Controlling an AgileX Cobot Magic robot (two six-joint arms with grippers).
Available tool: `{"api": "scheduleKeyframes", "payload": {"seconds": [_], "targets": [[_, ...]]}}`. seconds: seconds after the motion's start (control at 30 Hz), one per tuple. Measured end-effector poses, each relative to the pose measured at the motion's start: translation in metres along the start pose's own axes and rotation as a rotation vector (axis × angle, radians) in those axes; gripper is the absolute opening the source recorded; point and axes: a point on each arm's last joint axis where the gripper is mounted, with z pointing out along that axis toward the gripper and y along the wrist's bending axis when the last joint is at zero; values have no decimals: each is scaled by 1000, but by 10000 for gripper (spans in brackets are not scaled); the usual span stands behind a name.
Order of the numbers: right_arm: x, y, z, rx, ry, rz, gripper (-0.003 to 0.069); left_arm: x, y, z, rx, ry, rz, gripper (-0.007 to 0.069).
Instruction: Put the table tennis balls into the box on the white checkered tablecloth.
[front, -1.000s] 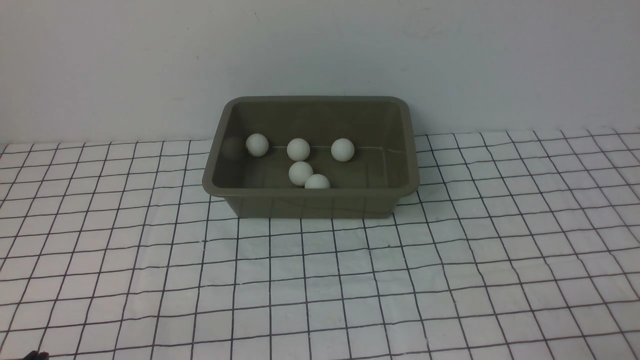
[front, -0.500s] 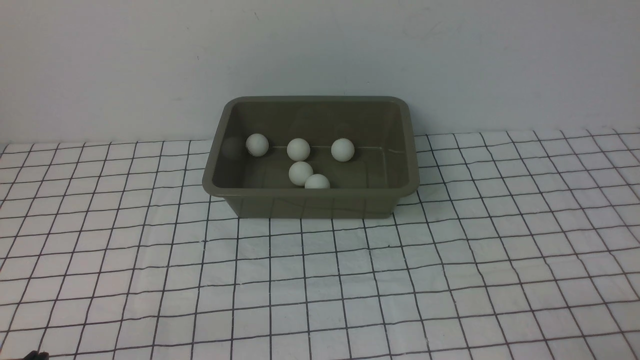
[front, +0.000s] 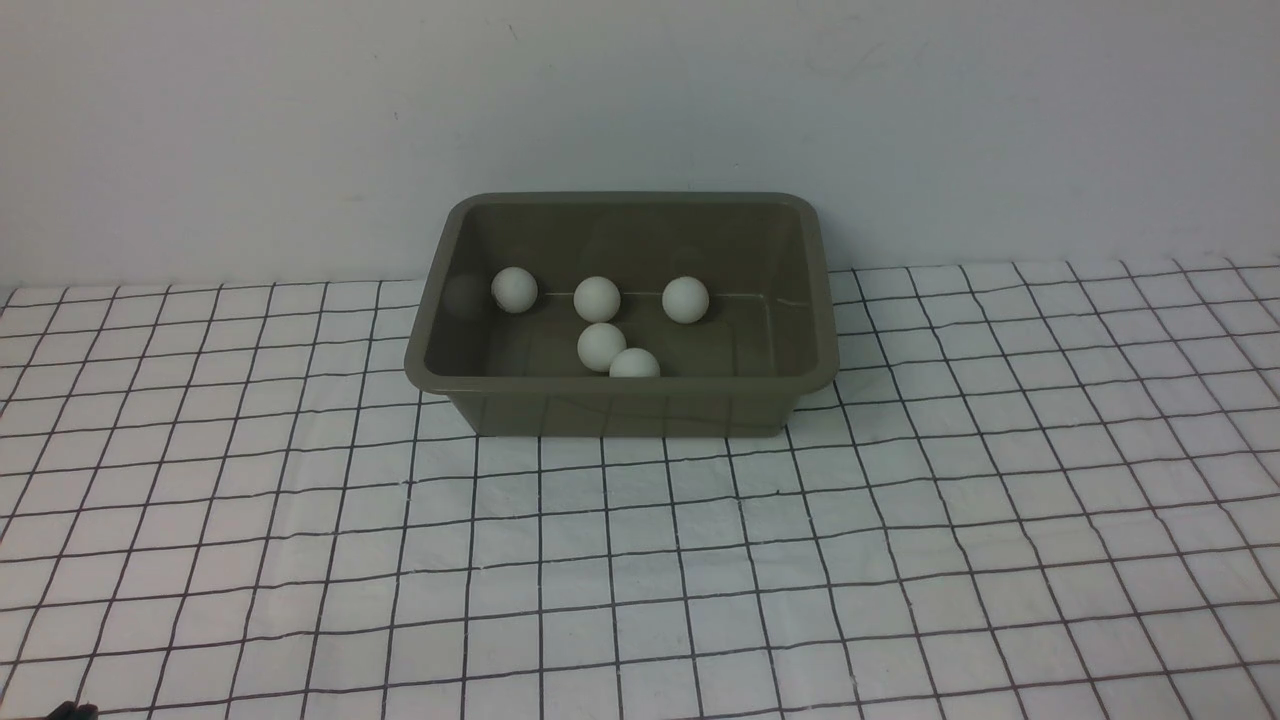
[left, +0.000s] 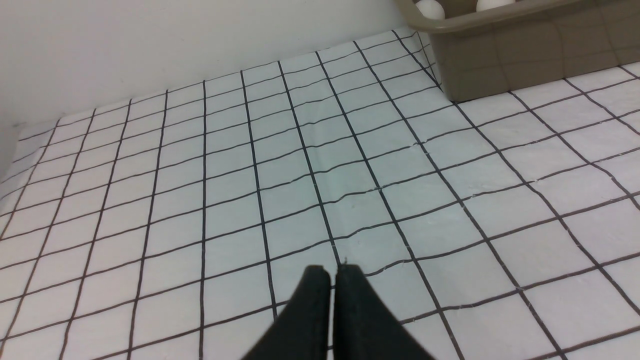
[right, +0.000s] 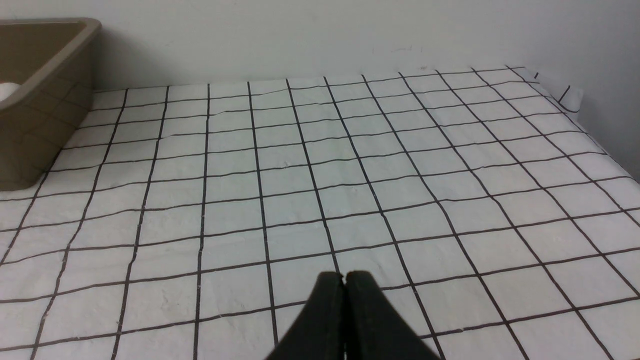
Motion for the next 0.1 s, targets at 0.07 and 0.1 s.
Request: {"api": "scheduleKeyframes", "payload": {"seconds": [0.07, 0.1], "targets": [[0, 0, 0, 0, 0, 0, -18, 0, 0, 0, 0, 0, 0, -4], [0, 0, 0, 0, 0, 0, -18, 0, 0, 0, 0, 0, 0, -4]]}}
